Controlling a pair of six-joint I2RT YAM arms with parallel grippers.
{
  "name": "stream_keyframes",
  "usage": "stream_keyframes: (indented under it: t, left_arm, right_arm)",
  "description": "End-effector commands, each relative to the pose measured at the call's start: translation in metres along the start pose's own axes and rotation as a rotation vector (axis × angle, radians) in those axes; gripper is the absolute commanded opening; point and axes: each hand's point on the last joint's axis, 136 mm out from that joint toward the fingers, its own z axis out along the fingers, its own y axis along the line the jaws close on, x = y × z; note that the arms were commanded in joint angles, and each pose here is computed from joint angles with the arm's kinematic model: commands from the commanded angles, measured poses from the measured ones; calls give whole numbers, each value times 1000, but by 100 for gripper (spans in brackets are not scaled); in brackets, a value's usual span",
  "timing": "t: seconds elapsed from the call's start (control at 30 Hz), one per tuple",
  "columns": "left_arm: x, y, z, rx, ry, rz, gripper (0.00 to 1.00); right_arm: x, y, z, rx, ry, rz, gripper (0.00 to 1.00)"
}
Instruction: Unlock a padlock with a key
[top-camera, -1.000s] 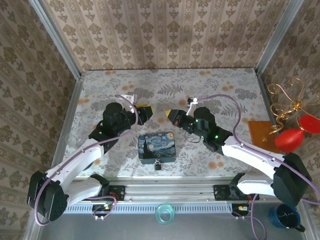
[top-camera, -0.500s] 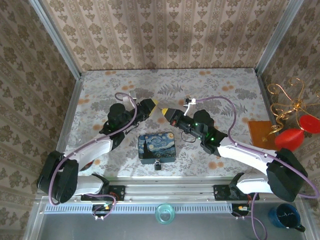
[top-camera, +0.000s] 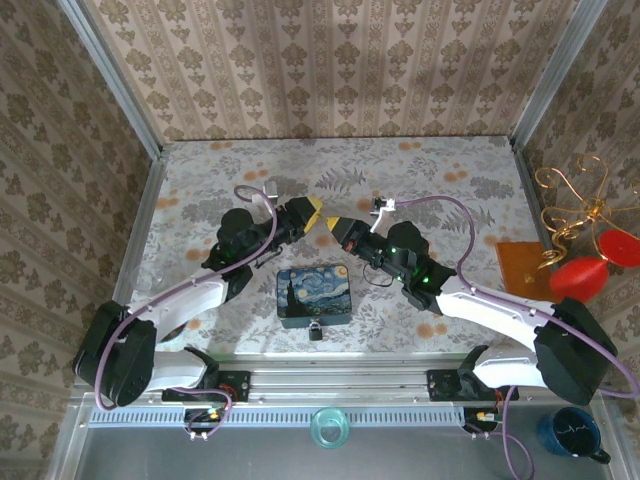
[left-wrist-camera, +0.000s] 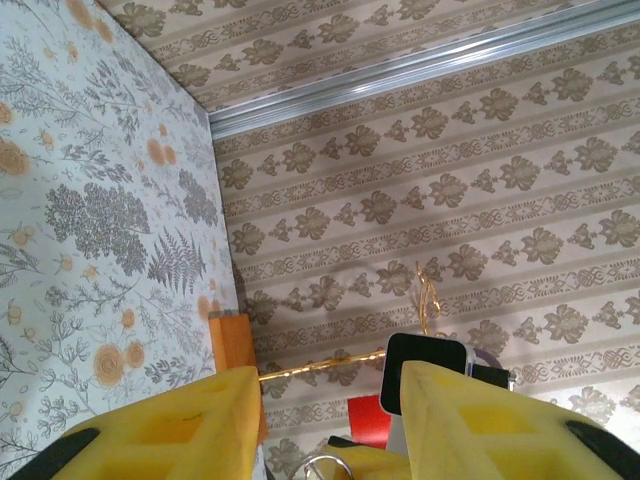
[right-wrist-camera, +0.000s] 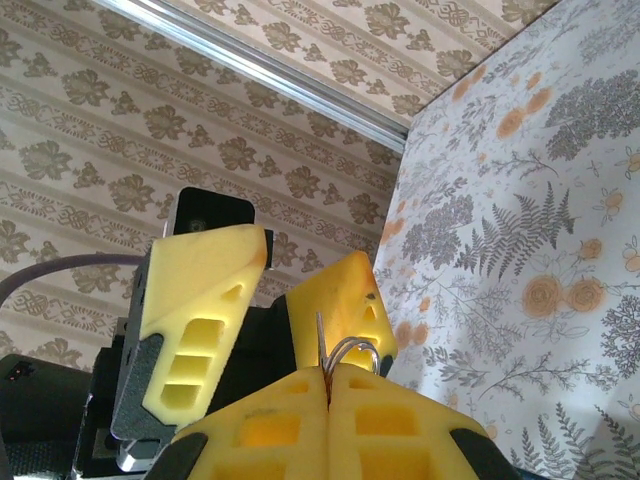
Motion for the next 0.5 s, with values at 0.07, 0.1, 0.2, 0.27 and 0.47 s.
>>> stream_keyframes:
  t: [0.07,0.1,0.2,0.27,0.47]
  left_arm:
    - [0,-30,2,68,17,13,37]
    - [1,-31,2,71,22,11,35]
    - [4,-31,3,65,33,3,30]
    - [5,-30,3,63,35,0,27]
    - [11,-33,8,61,68,-9,15]
  right_arm:
    - [-14,19,-1,-29,-44,-3,0]
    - [-12,18,1,-33,-40,8,0]
    - [-10,19,5,-49,-33,32,0]
    - [-10,18,7,-45,-32,34,0]
    - [-11,18,8,-47,-40,48,0]
